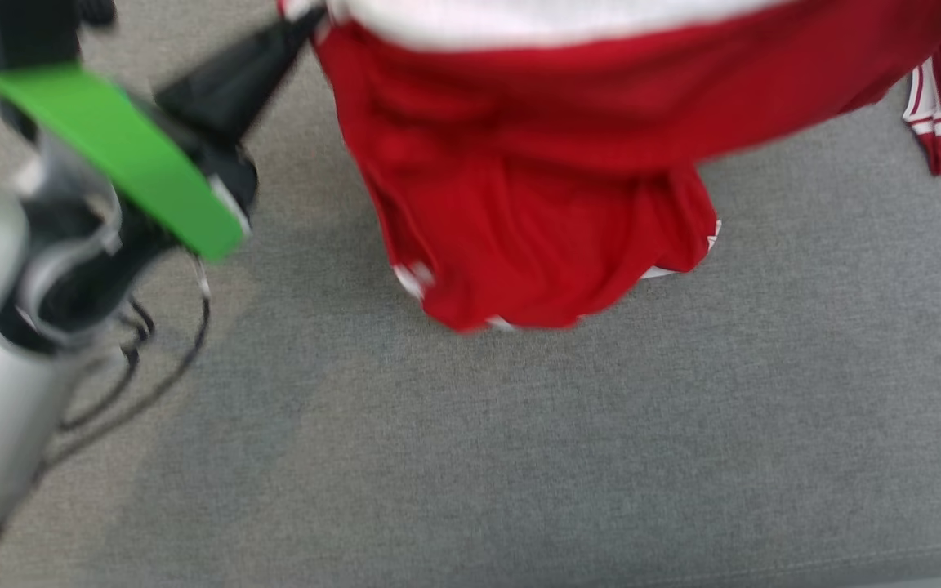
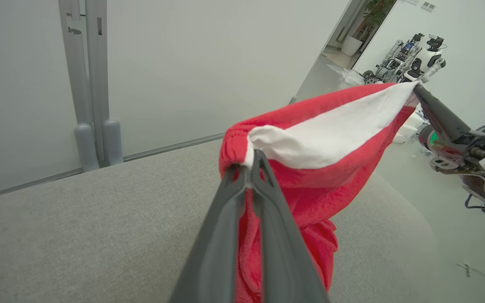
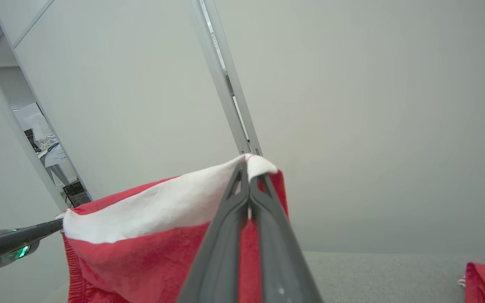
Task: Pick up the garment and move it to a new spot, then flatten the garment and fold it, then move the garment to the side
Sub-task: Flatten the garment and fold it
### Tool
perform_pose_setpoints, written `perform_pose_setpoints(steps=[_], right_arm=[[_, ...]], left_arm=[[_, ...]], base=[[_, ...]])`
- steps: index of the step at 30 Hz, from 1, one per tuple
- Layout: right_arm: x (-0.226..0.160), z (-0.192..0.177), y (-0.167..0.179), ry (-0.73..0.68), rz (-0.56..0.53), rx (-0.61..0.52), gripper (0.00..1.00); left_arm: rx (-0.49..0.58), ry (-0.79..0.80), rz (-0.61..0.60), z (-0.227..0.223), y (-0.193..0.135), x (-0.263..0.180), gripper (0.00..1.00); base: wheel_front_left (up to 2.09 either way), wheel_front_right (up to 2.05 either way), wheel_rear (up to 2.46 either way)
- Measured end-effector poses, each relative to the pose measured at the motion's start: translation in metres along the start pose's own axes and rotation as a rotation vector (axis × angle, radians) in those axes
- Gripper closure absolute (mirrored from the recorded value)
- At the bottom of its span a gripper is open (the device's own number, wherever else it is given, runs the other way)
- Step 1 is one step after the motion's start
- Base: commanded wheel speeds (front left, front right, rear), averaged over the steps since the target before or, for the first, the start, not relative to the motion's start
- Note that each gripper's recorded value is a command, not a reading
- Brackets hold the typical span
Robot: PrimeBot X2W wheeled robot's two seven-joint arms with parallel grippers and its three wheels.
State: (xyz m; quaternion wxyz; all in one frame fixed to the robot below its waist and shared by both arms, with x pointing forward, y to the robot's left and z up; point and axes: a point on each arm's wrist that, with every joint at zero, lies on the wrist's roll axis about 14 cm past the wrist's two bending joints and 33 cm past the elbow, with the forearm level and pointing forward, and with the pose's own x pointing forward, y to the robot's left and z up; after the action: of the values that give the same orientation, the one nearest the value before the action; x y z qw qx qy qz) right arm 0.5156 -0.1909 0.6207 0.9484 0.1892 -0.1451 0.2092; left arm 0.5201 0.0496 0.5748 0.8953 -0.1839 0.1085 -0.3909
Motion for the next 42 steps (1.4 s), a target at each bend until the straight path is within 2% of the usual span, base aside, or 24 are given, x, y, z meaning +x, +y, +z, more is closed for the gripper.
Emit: perform_pose_setpoints(steps=[5, 11, 14, 15, 20, 24, 28, 32, 42], right_arm=[[0.048, 0.041, -0.020, -0.064, 0.044, -0.139, 1.00], [0.093, 0.083, -0.045, -0.162, 0.034, -0.250, 1.00], [0.106, 0.091, -0.050, -0.183, 0.046, -0.295, 1.00], [0.108, 0.090, -0.052, -0.181, 0.050, -0.307, 1.00], [0.104, 0.066, -0.055, -0.113, 0.072, -0.310, 1.00], [0.073, 0.031, -0.061, 0.009, 0.056, -0.274, 1.00], [0.035, 0.008, -0.059, 0.092, 0.024, -0.169, 1.00], [-0.006, -0.009, -0.046, 0.152, -0.012, -0.048, 1.00], [-0.122, -0.040, -0.017, 0.339, -0.167, 0.146, 1.00]], left_arm=[[0.281, -0.030, -0.015, 0.059, 0.004, 0.047, 1.00], [0.519, -0.177, -0.031, 0.113, -0.001, 0.100, 1.00], [0.666, -0.272, -0.060, 0.130, -0.009, 0.120, 1.00], [0.685, -0.306, -0.076, 0.132, -0.010, 0.125, 1.00], [0.705, -0.311, -0.143, 0.093, 0.002, 0.141, 1.00], [0.674, -0.231, -0.200, 0.034, 0.014, 0.131, 1.00], [0.564, -0.139, -0.234, -0.023, 0.017, 0.100, 1.00], [0.484, -0.086, -0.200, -0.055, 0.013, 0.058, 1.00], [0.352, 0.076, -0.128, -0.125, -0.042, -0.045, 1.00]], base=[[0.00, 0.00, 0.00], [0.00, 0.00, 0.00], [0.00, 0.00, 0.00], [0.00, 0.00, 0.00], [0.00, 0.00, 0.00], [0.00, 0.00, 0.00], [0.00, 0.00, 0.00], [0.00, 0.00, 0.00], [0.00, 0.00, 0.00]])
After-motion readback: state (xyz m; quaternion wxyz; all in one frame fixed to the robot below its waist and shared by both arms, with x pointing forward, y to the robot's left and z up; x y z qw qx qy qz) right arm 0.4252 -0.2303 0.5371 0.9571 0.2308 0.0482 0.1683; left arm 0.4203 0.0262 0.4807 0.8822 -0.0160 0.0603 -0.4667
